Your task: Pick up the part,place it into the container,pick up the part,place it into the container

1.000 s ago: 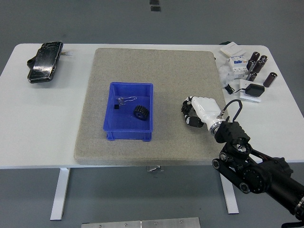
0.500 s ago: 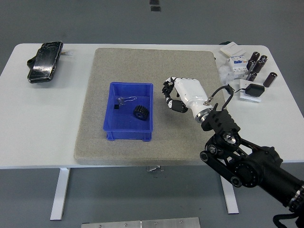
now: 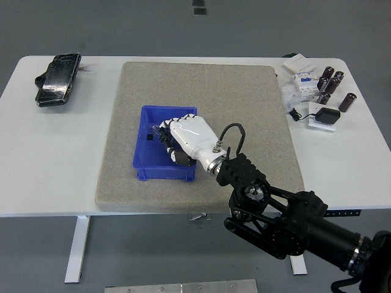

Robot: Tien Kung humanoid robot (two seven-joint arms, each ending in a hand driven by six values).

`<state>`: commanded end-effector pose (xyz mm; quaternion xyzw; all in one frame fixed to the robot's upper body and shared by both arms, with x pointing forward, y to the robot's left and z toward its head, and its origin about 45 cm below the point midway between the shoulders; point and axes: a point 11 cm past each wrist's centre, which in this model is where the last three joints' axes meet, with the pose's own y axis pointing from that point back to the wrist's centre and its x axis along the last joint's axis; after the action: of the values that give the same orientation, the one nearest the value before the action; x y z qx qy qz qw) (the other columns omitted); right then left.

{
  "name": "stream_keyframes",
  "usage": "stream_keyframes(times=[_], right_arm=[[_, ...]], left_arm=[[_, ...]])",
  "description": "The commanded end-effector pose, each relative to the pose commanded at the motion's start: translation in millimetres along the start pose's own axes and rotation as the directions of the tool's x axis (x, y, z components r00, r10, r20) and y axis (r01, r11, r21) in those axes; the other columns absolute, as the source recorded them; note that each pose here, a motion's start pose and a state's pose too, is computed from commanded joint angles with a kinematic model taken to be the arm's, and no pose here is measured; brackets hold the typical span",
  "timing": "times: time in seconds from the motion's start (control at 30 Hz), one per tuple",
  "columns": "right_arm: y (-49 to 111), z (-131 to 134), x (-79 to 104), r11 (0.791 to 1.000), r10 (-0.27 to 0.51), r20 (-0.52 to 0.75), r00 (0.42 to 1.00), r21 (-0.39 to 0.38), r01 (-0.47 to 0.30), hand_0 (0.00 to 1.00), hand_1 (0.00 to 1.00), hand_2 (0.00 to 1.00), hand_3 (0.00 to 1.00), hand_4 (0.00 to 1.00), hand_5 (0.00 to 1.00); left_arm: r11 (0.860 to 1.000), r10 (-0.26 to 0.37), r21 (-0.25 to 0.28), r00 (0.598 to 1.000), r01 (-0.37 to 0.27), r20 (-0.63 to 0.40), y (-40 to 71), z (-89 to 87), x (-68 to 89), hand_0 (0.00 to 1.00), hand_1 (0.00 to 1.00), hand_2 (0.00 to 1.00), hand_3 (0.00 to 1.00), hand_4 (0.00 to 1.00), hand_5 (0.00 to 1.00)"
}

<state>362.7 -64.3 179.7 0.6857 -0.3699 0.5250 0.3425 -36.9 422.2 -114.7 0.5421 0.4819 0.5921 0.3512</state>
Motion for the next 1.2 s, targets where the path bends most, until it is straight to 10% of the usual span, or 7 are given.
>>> stream_keyframes(times=[0.53,0.87,1.07,1.1,1.2], right_arm=[[10.1,33,17.8,0.992,0.118,0.226,0.967,-0.066,-0.106,0.998,0.956,0.962,0.937,0.652,0.208],[46.7,127,-2.5,0.965,0.241,0.558,0.794,-0.227,-0.134,0.847,0.797,0.798,0.773,0.647,0.21],[59.4,131,-18.9,0.967,0.253,0.744,0.619,-0.204,-0.151,0.813,0.771,0.776,0.725,0.659,0.223],[60.9,130,-18.7,0.965,0.261,0.765,0.589,-0.204,-0.163,0.829,0.778,0.787,0.731,0.788,0.438],[68.4,129,-16.0,0.95,0.301,0.839,0.454,-0.224,-0.217,0.829,0.778,0.787,0.731,0.788,0.438]], left_arm=[[1.0,-0.002,-0.002,1.0,0.002,0.002,0.1,1.2,-0.3,0.631,0.608,0.57,0.584,0.623,0.165],[1.0,-0.001,0.005,1.0,0.001,-0.001,0.0,-1.0,0.3,0.631,0.607,0.572,0.586,0.66,0.18],[1.0,-0.004,0.002,1.0,0.004,-0.001,0.0,-0.3,-0.9,0.631,0.608,0.572,0.585,0.657,0.185],[1.0,-0.004,0.002,1.0,0.004,-0.002,0.0,-0.6,-0.9,0.633,0.608,0.568,0.581,0.623,0.158],[1.0,-0.005,0.008,1.0,0.005,-0.004,-0.3,-3.4,-1.5,0.633,0.608,0.568,0.581,0.623,0.158]])
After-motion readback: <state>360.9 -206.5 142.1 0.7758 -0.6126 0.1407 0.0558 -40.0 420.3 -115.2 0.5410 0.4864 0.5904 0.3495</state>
